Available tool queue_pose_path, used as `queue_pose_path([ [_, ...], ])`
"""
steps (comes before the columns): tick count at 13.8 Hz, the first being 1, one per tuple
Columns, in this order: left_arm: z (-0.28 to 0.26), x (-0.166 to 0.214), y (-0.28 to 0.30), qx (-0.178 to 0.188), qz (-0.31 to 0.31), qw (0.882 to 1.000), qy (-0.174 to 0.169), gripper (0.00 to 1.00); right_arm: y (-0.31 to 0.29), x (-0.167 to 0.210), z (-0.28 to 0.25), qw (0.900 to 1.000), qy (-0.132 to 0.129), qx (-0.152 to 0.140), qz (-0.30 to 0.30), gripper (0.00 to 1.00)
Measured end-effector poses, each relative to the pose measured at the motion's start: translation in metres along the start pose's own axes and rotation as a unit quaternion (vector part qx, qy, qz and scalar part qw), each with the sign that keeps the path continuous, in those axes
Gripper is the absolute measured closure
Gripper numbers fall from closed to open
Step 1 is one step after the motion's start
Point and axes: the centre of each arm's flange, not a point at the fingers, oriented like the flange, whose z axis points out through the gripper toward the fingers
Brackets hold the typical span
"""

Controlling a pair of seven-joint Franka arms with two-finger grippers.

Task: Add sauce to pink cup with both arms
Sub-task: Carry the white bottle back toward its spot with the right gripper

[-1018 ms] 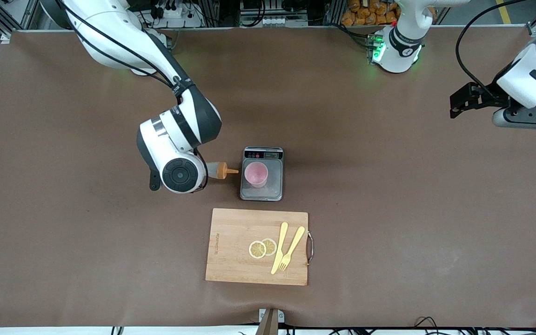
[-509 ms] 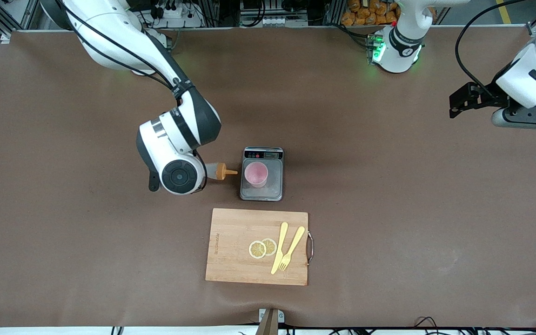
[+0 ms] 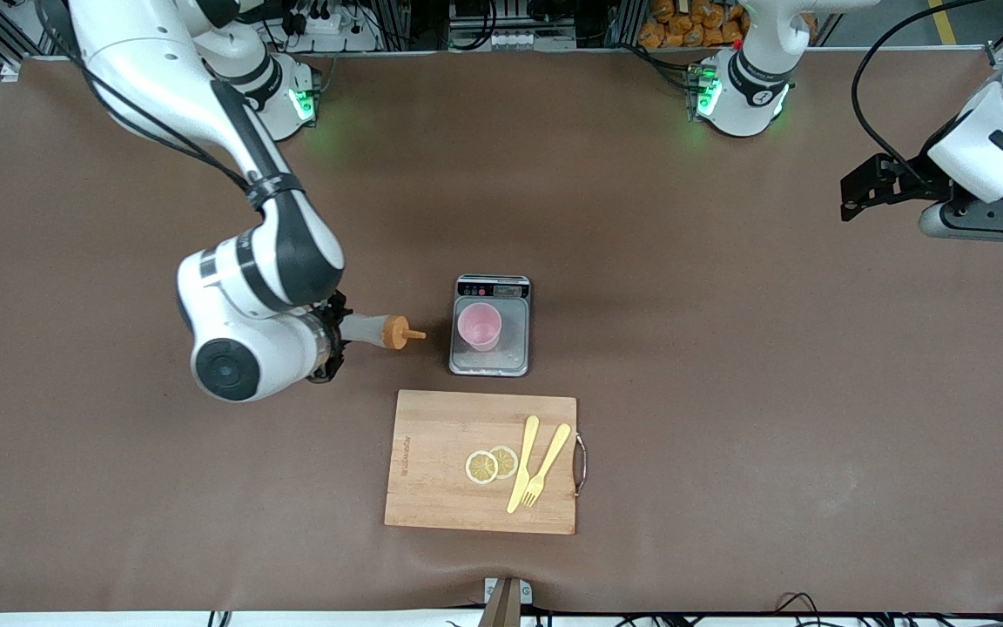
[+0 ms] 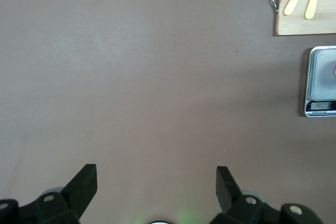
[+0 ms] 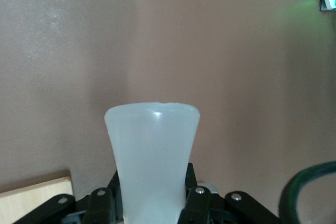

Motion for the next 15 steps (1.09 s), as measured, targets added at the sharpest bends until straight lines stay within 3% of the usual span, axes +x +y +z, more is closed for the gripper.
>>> queue_pose_path([
  [3,0.0,0.0,-0.001,0.0,-0.001,1.0,0.0,0.0,-0.007,0.027,-0.022,0.997,-0.073,-0.009,-0.03,0.54],
  [7,-0.003,0.0,-0.003,-0.014,-0.004,1.0,0.003,0.0,-0.016,0.102,-0.059,0.98,-0.187,-0.026,-0.068,0.54],
  [12,-0.006,0.001,-0.022,-0.023,-0.022,0.999,0.005,0.0,-0.02,0.214,-0.075,0.941,-0.306,-0.04,-0.141,0.54],
  [15,-0.01,0.001,-0.018,-0.024,-0.019,0.999,0.014,0.0,-0.02,0.275,-0.067,0.918,-0.352,-0.036,-0.18,0.54],
])
